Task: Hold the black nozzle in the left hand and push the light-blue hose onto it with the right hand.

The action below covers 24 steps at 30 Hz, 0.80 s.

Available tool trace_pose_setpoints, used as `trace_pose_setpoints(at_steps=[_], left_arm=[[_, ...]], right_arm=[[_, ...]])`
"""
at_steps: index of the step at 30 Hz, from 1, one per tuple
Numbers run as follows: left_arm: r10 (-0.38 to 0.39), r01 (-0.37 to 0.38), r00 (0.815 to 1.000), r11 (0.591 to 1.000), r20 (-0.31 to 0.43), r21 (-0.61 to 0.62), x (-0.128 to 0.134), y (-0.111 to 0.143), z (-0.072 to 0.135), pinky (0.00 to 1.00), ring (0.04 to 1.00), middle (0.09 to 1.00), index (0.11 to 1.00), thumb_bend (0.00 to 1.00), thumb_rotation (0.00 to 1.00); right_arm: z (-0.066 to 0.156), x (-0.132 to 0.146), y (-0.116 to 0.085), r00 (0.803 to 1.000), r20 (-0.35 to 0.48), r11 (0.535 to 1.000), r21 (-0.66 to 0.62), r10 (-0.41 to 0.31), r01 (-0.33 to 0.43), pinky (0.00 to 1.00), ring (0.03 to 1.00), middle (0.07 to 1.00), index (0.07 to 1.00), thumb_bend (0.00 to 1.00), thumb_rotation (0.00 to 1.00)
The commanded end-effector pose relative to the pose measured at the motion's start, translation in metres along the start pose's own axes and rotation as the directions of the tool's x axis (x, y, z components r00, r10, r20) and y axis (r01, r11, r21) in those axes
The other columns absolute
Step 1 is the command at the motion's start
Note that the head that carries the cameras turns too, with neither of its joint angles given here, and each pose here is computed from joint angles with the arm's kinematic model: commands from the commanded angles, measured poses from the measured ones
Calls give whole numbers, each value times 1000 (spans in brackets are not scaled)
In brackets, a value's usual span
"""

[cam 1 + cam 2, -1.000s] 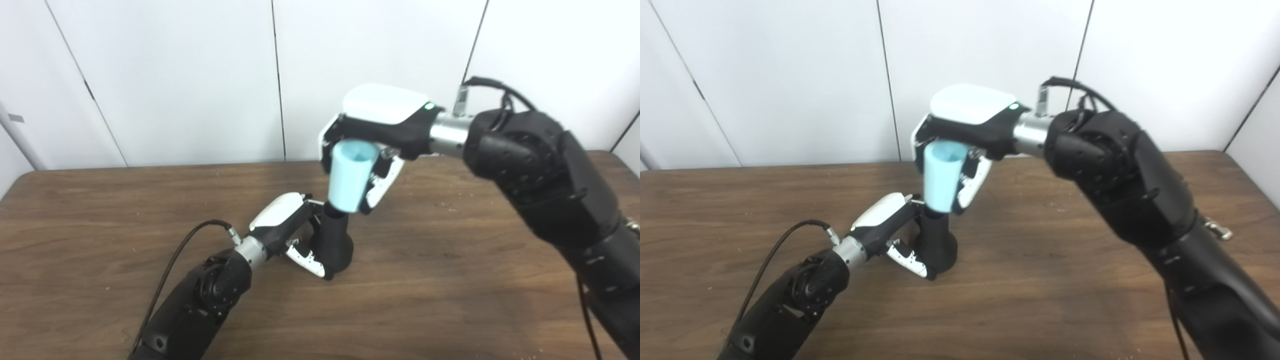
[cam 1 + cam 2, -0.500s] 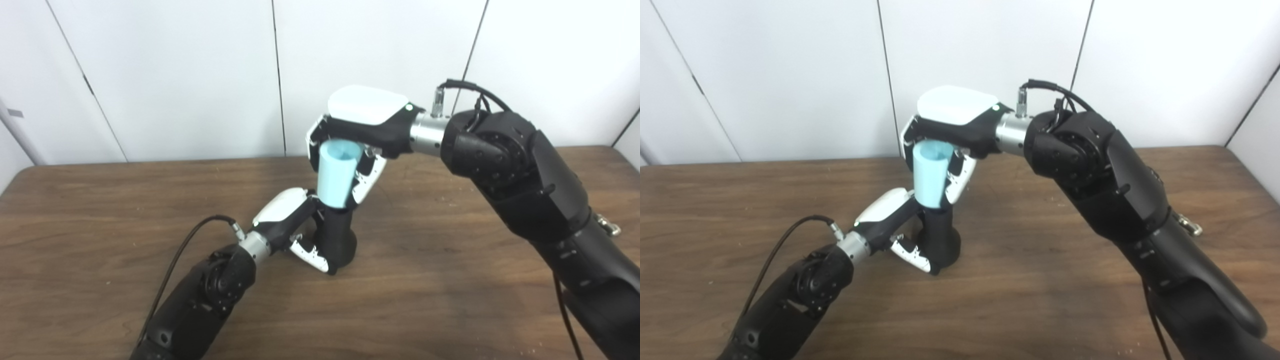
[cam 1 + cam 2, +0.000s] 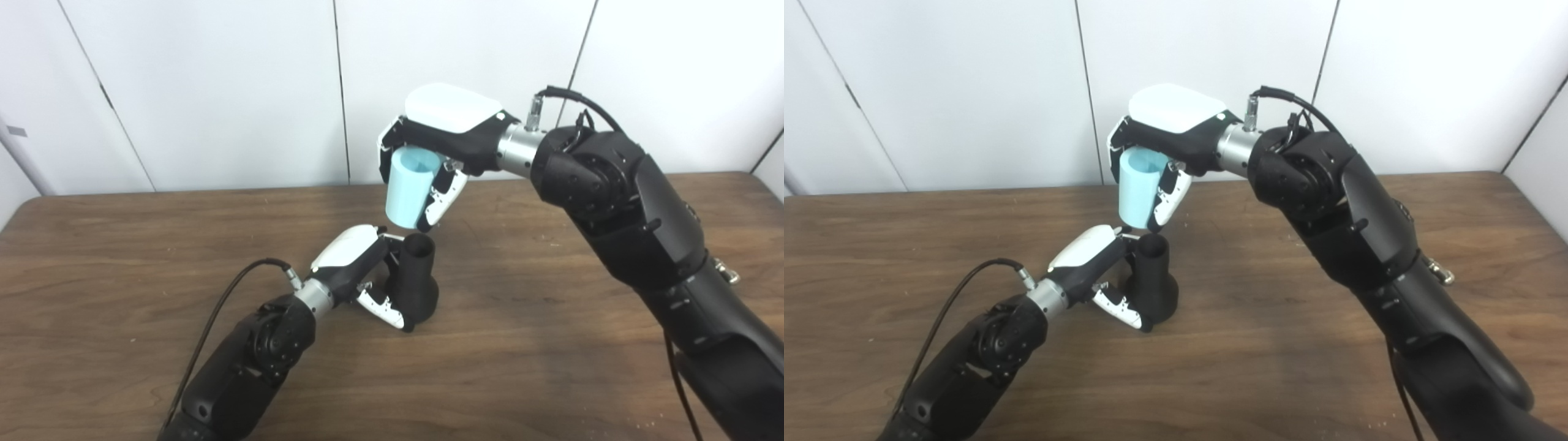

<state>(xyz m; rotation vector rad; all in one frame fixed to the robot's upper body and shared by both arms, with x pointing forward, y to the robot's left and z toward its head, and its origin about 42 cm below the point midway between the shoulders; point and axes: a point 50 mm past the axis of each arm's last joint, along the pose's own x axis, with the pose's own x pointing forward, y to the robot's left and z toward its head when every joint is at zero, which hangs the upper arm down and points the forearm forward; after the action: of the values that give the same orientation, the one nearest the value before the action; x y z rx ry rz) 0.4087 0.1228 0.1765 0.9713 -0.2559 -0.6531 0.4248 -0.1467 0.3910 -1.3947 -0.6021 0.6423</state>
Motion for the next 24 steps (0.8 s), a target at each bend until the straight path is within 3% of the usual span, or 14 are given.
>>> trace_pose_setpoints(at_steps=[1,13,24], left_arm=[[-137,137,990,990,-19,-23,-2,-29,0,1000,617,458,505,525,0],[-128,128,992,992,-17,-15,-3,-28,-2,1000,617,452,508,524,0],[-119,119,993,993,-14,-5,-1,-26,1,1000,616,445,510,524,0]], right_arm=[[-1,-6,-24,997,7,996,-53,-78,78,370,440,498,483,503,0],[-7,-19,-22,999,11,998,-55,33,-33,399,433,490,479,504,0],[-6,-20,-15,997,18,996,-51,69,-68,449,440,478,479,505,0]])
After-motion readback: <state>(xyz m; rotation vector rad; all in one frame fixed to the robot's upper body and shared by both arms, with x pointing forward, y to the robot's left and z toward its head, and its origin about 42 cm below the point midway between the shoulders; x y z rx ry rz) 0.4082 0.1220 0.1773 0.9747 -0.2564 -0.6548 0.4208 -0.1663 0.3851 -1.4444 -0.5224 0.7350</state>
